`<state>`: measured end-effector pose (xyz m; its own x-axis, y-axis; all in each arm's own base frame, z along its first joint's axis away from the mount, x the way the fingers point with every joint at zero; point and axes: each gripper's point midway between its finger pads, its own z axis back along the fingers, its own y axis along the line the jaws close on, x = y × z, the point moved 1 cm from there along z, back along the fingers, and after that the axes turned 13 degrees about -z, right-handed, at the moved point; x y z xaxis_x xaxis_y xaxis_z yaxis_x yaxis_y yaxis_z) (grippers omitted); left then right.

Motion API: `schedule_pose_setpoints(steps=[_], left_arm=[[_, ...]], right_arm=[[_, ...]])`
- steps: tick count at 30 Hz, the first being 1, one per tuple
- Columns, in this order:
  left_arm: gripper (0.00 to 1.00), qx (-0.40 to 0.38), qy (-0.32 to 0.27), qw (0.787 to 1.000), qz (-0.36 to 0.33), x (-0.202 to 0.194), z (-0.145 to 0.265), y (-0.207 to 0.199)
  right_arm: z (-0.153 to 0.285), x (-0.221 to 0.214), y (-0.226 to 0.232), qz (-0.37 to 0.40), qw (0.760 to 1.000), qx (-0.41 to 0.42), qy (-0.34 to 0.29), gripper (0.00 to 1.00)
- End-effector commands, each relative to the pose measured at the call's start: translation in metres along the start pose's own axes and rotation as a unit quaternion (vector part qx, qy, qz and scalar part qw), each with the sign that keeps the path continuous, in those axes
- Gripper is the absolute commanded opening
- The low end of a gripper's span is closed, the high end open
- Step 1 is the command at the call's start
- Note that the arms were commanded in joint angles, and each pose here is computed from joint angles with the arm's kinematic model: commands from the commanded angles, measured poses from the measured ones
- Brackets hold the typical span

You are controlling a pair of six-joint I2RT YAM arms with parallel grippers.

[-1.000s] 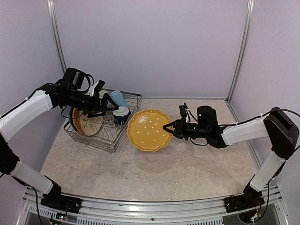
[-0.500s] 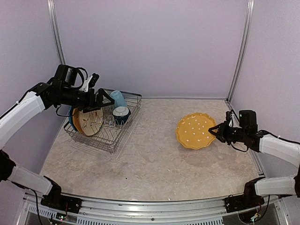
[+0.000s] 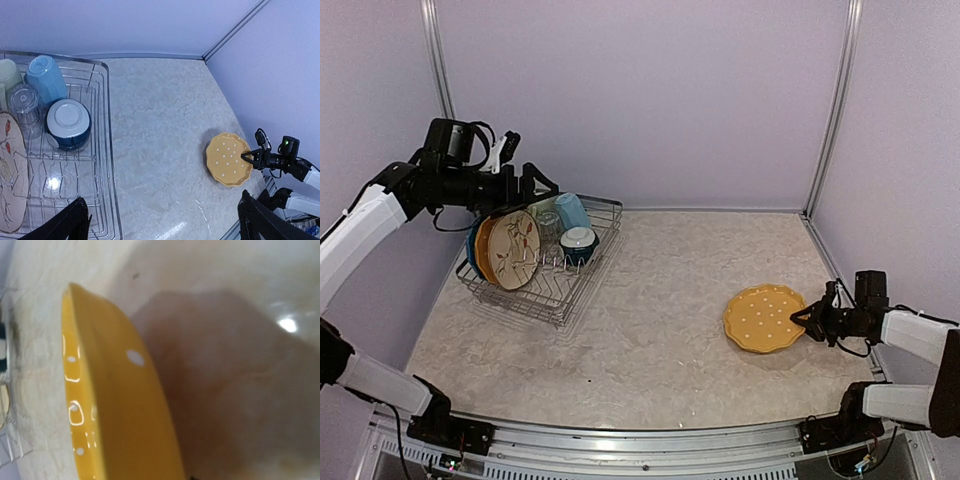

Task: Unload the mixed dishes from the dish rack
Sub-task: Place the plate in the corner of the board, then grab the plate from the dish rack.

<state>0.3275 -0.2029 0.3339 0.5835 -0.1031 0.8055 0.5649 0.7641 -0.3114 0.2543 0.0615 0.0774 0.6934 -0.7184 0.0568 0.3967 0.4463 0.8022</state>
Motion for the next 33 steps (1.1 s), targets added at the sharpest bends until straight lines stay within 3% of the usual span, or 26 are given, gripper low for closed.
schedule_pose_setpoints(steps=[1, 7, 12, 16, 25, 33], left_arm=[[0.99, 0.006, -0.047, 0.999, 0.010, 0.044, 0.018, -0.008], [0.99, 0.018, -0.065, 0.998, -0.014, 0.057, 0.013, -0.003], [0.99, 0.059, -0.053, 0.996, -0.033, 0.037, 0.004, 0.020], [0.99, 0.068, -0.029, 0.997, -0.032, 0.020, -0.003, 0.028], [0.99, 0.087, -0.039, 0.994, -0.047, 0.017, 0.004, 0.029], [0.99, 0.065, -0.027, 0.996, -0.050, 0.012, -0.006, 0.018]], right_arm=[[0.005, 0.017, 0.012, 0.033, 0.999, 0.033, -0.022, 0.00], [0.004, 0.030, -0.019, 0.032, 0.996, -0.051, -0.061, 0.02], [0.007, 0.036, -0.034, 0.044, 0.991, -0.101, -0.074, 0.15], [0.011, 0.042, -0.038, 0.043, 0.987, -0.116, -0.098, 0.32], [0.022, 0.052, -0.050, 0.024, 0.976, -0.176, -0.124, 0.59], [0.029, 0.059, -0.027, 0.031, 0.967, -0.193, -0.165, 0.72]])
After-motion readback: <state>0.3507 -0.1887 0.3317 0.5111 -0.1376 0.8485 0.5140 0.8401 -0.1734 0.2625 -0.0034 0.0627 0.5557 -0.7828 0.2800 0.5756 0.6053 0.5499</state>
